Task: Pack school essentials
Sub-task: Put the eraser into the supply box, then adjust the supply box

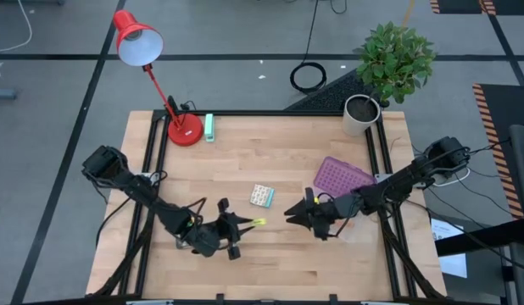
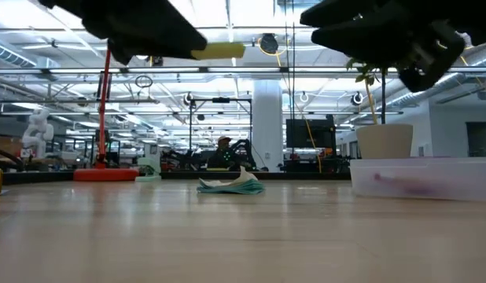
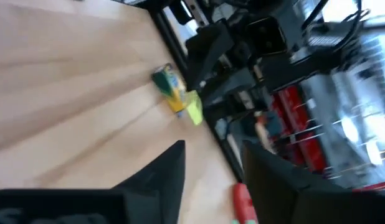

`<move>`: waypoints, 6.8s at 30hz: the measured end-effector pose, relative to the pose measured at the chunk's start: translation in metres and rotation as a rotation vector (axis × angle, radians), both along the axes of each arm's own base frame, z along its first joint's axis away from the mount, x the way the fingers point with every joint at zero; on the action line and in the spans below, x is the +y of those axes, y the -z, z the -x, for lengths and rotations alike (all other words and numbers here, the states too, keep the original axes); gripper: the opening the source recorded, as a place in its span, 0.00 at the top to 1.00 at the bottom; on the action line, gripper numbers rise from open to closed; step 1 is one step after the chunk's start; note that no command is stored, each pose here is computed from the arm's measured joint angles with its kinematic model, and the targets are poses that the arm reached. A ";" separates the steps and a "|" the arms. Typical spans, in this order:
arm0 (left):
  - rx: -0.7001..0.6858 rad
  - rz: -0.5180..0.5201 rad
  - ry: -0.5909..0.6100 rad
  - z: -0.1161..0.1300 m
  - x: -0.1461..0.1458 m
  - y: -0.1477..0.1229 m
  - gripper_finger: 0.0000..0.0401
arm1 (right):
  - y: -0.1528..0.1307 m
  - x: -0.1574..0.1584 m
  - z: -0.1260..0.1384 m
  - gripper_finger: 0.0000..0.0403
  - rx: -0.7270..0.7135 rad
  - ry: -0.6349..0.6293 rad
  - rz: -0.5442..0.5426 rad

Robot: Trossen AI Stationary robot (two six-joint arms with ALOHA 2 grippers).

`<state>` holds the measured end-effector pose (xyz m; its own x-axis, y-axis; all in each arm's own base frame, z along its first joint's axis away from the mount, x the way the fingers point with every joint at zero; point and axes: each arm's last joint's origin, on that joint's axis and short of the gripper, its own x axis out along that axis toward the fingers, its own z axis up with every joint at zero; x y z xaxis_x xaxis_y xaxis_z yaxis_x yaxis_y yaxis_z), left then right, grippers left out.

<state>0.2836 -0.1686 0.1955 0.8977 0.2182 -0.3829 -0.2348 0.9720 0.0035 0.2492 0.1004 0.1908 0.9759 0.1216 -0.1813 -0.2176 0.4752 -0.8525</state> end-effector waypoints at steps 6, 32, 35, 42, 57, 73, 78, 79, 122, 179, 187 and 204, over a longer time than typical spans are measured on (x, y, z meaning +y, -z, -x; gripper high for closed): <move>-0.035 0.037 0.037 -0.008 0.005 -0.005 0.78 | -0.001 -0.005 -0.003 0.52 -0.015 -0.045 0.076; -0.064 0.133 0.140 -0.033 0.041 -0.011 0.78 | 0.001 -0.007 -0.034 0.54 -0.026 -0.104 0.236; -0.061 0.139 0.146 -0.034 0.043 -0.011 0.78 | 0.001 -0.007 -0.034 0.58 -0.027 -0.105 0.241; -0.062 0.140 0.142 -0.034 0.045 -0.011 0.78 | 0.001 -0.007 -0.034 0.73 -0.026 -0.109 0.243; -0.090 0.159 0.161 -0.035 0.044 -0.014 0.78 | 0.003 -0.008 -0.034 0.92 -0.002 -0.117 0.216; -0.090 0.144 0.068 -0.034 0.045 -0.013 0.42 | 0.004 -0.007 -0.033 0.96 0.034 -0.082 0.042; -0.036 0.106 0.044 -0.030 0.041 -0.007 0.33 | 0.007 -0.001 -0.030 0.96 0.092 -0.075 -0.058; -0.019 0.099 0.036 -0.028 0.041 -0.005 0.33 | 0.008 0.000 -0.029 0.96 0.106 -0.070 -0.079; 0.217 0.073 -0.069 -0.008 0.025 0.033 0.47 | 0.017 0.017 0.109 0.96 0.959 0.678 -0.629; 0.188 0.055 -0.046 -0.011 0.025 0.030 0.47 | 0.015 -0.017 0.130 0.59 1.015 1.665 -1.238; 0.185 0.057 -0.046 -0.012 0.025 0.029 0.47 | 0.014 -0.014 0.112 0.48 1.044 1.428 -1.328; 0.168 0.071 -0.047 -0.013 0.025 0.028 0.47 | 0.016 -0.022 0.068 0.66 0.824 0.992 -1.112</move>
